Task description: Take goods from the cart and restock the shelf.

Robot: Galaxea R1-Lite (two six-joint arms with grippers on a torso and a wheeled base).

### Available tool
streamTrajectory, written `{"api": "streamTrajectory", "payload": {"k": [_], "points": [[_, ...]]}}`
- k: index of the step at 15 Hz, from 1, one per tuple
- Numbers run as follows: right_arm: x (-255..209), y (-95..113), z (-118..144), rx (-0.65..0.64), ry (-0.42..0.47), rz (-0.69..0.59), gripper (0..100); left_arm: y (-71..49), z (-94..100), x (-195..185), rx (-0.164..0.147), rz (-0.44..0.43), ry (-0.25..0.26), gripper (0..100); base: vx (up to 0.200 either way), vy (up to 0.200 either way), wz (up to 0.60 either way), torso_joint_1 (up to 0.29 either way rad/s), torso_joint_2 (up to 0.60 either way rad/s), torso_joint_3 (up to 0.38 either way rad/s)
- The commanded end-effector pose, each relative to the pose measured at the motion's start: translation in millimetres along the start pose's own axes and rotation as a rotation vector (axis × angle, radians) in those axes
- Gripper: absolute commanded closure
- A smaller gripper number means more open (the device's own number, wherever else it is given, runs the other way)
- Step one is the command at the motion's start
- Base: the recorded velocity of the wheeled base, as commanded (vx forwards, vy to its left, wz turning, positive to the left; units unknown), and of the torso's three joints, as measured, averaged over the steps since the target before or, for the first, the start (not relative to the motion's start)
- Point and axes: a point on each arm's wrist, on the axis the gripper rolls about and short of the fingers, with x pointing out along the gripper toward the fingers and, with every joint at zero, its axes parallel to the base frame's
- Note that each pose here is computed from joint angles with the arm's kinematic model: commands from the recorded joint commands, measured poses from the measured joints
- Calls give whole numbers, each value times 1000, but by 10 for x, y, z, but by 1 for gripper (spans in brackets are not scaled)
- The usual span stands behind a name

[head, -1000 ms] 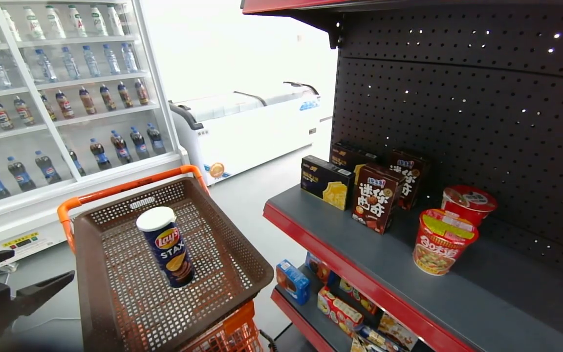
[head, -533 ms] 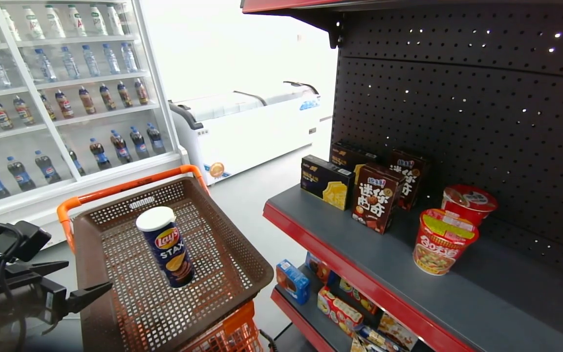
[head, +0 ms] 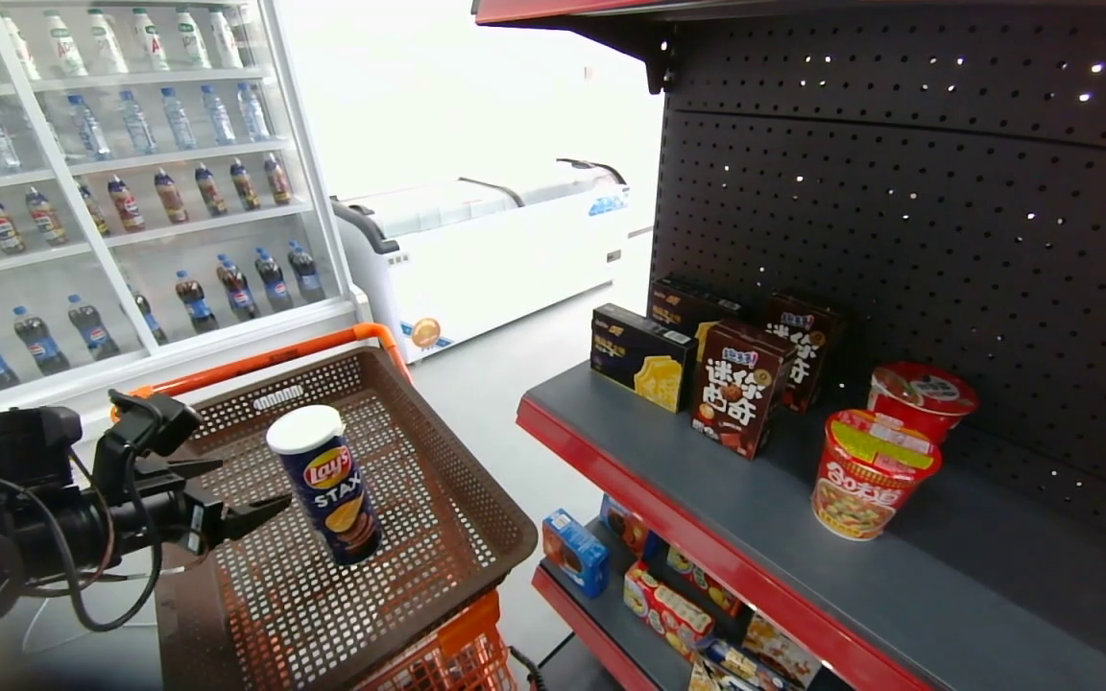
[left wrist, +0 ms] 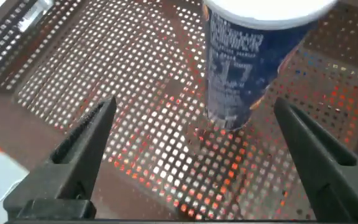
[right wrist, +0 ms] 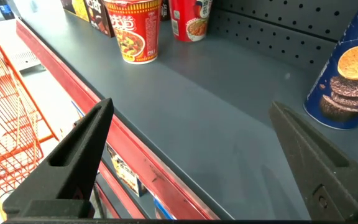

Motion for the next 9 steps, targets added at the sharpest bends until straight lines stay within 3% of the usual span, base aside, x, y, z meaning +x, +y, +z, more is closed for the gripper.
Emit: {"api": "streamTrajectory", "payload": {"k": [1, 4, 7, 9], "points": [[1, 0, 1, 0, 0, 0, 0, -13, -57, 218, -6, -40, 23, 0, 0, 0, 0, 0, 0, 0], [1, 0, 0, 0, 2, 0, 0, -118, -8, 373, -31, -88, 19, 0, 0, 0, 0, 0, 0, 0], [1, 0, 0, 0, 2, 0, 0, -168, 36, 579, -4, -110, -23, 0, 0, 0, 0, 0, 0, 0], [1, 0, 0, 0, 2, 0, 0, -188, 10, 654, 2, -115, -18, 0, 0, 0, 0, 0, 0, 0]]}}
